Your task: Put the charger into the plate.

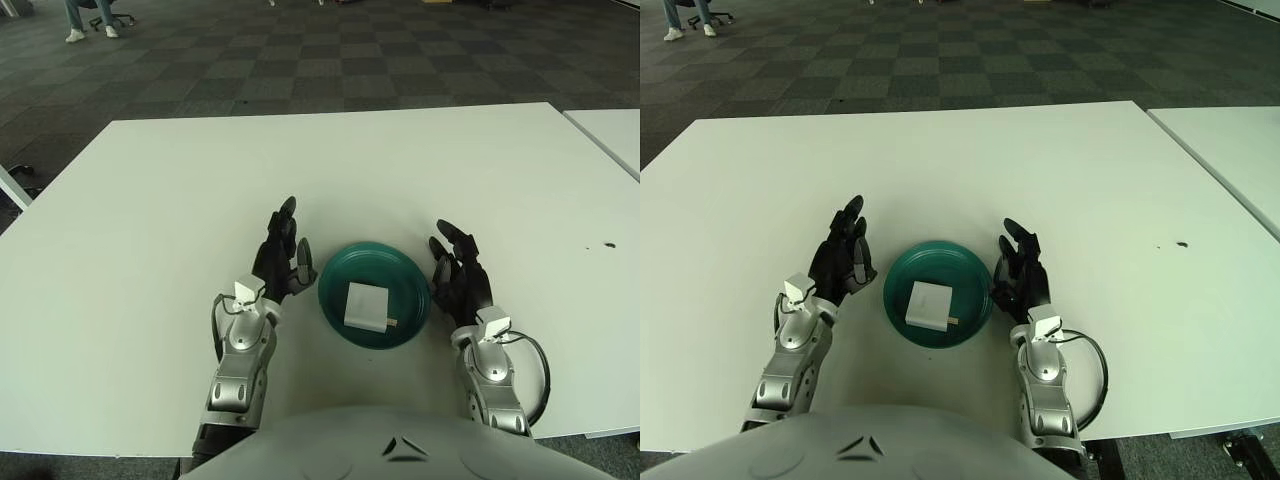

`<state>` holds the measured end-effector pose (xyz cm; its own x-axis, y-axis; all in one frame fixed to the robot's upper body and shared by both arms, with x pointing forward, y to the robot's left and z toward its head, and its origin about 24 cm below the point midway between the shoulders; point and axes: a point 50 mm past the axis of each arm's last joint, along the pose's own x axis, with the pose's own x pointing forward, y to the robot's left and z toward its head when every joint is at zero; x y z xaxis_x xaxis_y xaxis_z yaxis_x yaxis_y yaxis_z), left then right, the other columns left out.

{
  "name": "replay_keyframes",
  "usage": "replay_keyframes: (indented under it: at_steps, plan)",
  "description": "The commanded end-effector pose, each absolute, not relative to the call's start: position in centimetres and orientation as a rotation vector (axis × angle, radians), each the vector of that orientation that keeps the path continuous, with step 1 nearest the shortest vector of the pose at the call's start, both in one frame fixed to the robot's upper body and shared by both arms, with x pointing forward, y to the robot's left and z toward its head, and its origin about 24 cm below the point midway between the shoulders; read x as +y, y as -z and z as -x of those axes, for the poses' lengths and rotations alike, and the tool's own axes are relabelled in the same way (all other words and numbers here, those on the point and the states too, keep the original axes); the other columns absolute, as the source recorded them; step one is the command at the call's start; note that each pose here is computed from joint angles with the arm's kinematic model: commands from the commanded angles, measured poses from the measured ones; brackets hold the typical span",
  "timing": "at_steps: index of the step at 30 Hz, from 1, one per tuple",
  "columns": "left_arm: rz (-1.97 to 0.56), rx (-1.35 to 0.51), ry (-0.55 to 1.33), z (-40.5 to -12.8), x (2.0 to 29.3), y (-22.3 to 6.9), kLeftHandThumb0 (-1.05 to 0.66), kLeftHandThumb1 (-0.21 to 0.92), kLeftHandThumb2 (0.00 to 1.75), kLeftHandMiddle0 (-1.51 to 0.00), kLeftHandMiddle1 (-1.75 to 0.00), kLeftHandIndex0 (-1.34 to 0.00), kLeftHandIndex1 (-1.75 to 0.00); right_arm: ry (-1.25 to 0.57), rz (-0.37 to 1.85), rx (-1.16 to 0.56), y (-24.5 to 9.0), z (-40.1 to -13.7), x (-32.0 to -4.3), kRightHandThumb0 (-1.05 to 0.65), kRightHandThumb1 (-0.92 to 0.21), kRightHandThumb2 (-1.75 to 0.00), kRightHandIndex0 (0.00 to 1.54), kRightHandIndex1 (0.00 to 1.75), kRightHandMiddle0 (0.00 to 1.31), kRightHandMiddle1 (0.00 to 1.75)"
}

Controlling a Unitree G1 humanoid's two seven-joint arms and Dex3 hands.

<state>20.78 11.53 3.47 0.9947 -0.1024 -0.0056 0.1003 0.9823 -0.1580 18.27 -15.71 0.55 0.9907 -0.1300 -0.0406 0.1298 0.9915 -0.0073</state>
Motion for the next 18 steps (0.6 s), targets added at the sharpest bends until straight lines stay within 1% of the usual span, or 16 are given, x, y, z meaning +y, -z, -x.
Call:
replay_keyframes:
  at_steps: [1,9,18]
  plan:
    - [0.153,0.041,0.078,-20.6,12.2,-3.0,-1.05,0.92,1.09,-0.06,-0.01,0.00,-0.16,0.145,0.003,0.147,1.0,-17.2,-15.9,-0.93,-0.92,-0.95,0.32,0.01,0.00,0.68]
    - [0.135,0.081,0.072,-19.6,13.0,-1.9,-1.04,0.92,1.11,-0.06,-0.01,0.00,-0.13,0.147,0.001,0.152,1.0,-17.1,-16.0,-0.92,-0.92,-0.95,0.35,0.02,0.00,0.71]
    - [0.148,0.115,0.078,-18.3,12.6,-1.4,-1.05,0.92,1.12,-0.05,0.00,0.00,-0.11,0.156,-0.003,0.158,1.0,-16.8,-16.1,-0.92,-0.92,-0.94,0.37,0.02,0.00,0.74]
